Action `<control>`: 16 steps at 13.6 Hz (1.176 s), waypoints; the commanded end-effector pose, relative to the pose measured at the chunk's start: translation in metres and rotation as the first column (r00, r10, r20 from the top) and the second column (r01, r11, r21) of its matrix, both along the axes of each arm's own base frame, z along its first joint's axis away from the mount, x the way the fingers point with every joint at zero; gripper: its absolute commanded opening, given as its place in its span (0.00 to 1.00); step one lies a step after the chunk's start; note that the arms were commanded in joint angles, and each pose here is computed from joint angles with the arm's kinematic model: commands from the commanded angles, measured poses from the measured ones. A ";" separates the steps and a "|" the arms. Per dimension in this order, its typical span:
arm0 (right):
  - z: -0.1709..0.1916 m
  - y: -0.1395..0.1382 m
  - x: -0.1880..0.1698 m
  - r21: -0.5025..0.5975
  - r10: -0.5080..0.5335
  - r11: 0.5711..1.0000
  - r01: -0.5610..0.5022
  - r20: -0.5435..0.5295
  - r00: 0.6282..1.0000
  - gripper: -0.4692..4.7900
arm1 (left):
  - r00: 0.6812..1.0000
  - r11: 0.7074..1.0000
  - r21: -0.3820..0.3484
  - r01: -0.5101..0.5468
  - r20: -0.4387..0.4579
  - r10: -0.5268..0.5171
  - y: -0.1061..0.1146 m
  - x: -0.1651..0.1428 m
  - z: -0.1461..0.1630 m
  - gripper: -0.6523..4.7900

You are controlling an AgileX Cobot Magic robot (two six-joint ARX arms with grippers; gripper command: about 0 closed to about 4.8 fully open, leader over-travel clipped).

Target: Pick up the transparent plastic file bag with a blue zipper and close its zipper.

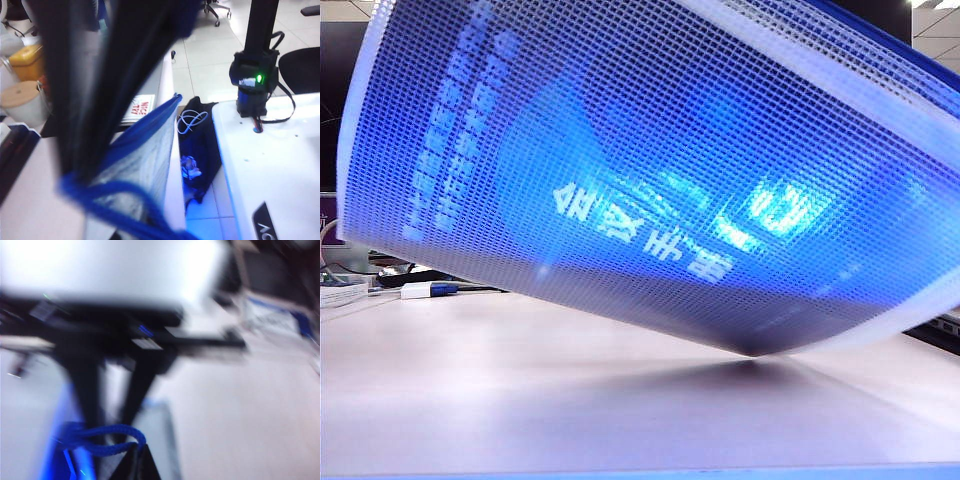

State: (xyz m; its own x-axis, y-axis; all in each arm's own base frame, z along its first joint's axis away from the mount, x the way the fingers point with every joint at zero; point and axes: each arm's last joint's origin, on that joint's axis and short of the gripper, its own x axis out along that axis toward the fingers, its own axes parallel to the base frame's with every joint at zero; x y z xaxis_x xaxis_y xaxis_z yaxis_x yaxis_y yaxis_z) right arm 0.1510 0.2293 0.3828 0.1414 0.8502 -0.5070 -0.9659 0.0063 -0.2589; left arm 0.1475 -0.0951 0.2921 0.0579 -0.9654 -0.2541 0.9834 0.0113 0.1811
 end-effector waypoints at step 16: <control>-0.001 -0.012 0.001 -0.067 -0.275 0.961 0.267 -0.176 0.945 0.42 | 0.904 0.909 -0.051 -0.414 0.096 0.417 0.001 0.018 0.019 0.11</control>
State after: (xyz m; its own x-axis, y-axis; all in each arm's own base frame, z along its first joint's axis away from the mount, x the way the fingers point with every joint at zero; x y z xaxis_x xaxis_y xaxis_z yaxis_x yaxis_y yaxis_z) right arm 0.1490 0.2166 0.3789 0.2334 0.7667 -0.5981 -0.9674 0.2454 -0.0630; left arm 0.1668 -0.0933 0.3074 0.5274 -0.8176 -0.2311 0.8420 0.4664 0.2712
